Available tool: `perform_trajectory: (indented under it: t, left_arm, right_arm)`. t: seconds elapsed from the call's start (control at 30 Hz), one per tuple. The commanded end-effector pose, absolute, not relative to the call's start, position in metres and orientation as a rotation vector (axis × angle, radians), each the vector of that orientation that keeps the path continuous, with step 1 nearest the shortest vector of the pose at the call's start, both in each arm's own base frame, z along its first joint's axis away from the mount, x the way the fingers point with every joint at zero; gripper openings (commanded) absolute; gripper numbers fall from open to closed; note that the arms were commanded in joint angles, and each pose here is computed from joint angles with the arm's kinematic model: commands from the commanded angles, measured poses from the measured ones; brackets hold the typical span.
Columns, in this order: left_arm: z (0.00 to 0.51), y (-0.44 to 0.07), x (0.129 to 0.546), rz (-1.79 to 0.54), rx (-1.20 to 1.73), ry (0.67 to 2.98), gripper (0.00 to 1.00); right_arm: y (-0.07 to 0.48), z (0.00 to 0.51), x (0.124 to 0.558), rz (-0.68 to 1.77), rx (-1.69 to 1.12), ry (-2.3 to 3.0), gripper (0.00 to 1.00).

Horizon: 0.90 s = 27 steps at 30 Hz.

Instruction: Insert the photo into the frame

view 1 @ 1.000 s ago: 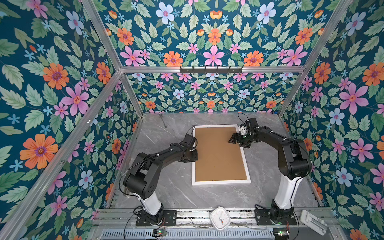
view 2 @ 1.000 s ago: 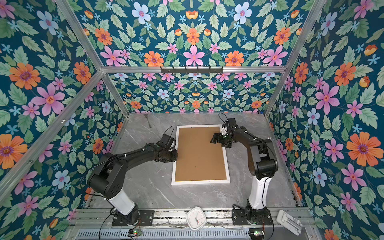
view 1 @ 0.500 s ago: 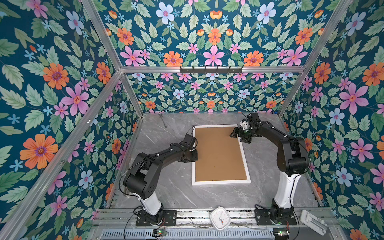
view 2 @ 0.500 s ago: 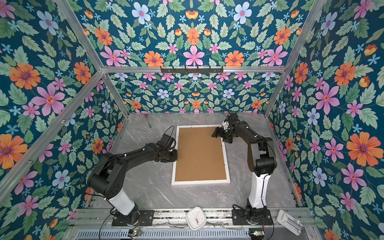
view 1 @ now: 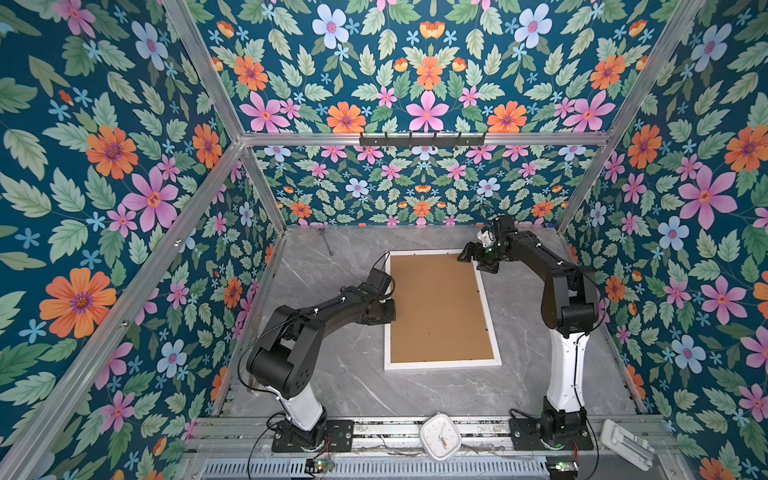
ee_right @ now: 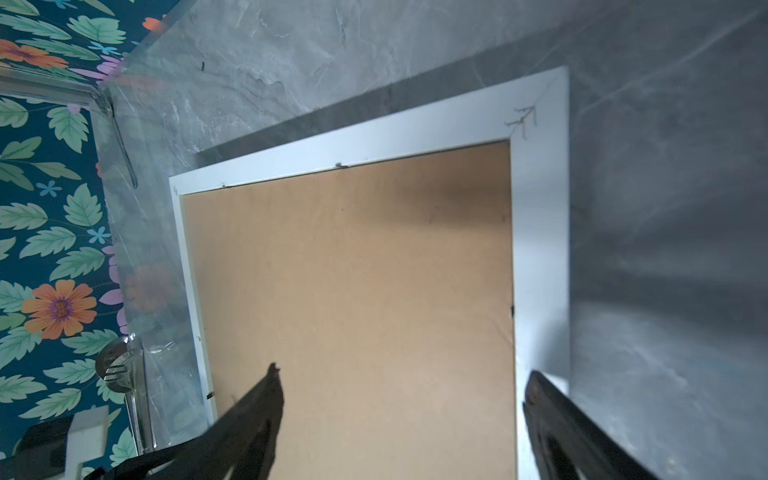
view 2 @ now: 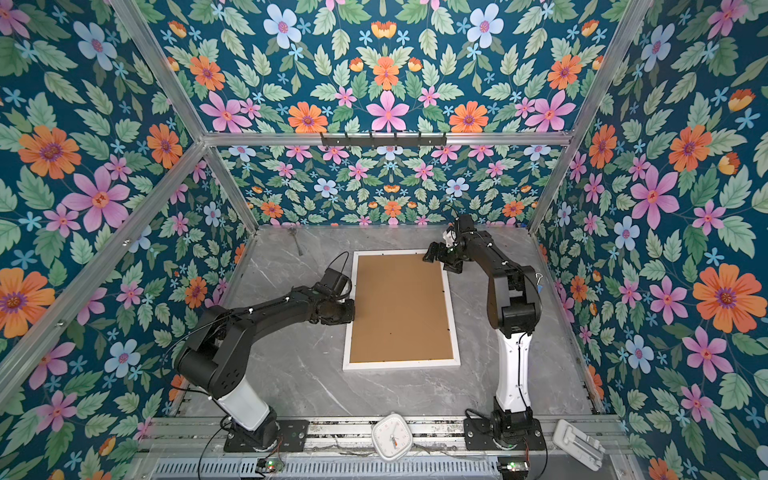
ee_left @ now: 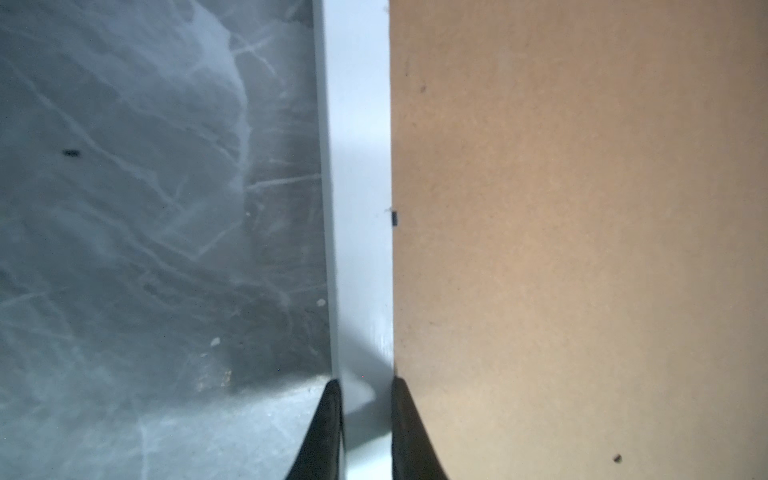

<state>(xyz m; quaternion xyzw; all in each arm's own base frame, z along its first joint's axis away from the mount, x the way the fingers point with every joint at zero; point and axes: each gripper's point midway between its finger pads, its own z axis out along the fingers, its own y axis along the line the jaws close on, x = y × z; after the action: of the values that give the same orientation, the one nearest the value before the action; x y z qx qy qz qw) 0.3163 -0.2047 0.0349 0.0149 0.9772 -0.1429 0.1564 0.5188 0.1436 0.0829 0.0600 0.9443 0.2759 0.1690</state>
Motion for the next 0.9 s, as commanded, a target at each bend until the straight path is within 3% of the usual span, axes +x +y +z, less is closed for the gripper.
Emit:
perform_trajectory:
  t: [0.0,0.87]
  left_arm:
    - [0.020,-0.196,0.293,-0.356,0.084,2.906,0.10]
    - [0.019,-0.201,0.295,-0.370,0.098,2.914,0.10]
  right_arm:
    - [0.143,0.075,0.515,0.777,0.160,2.727,0.90]
    - [0.144,0.062,0.516,0.797,0.151,2.762,0.89]
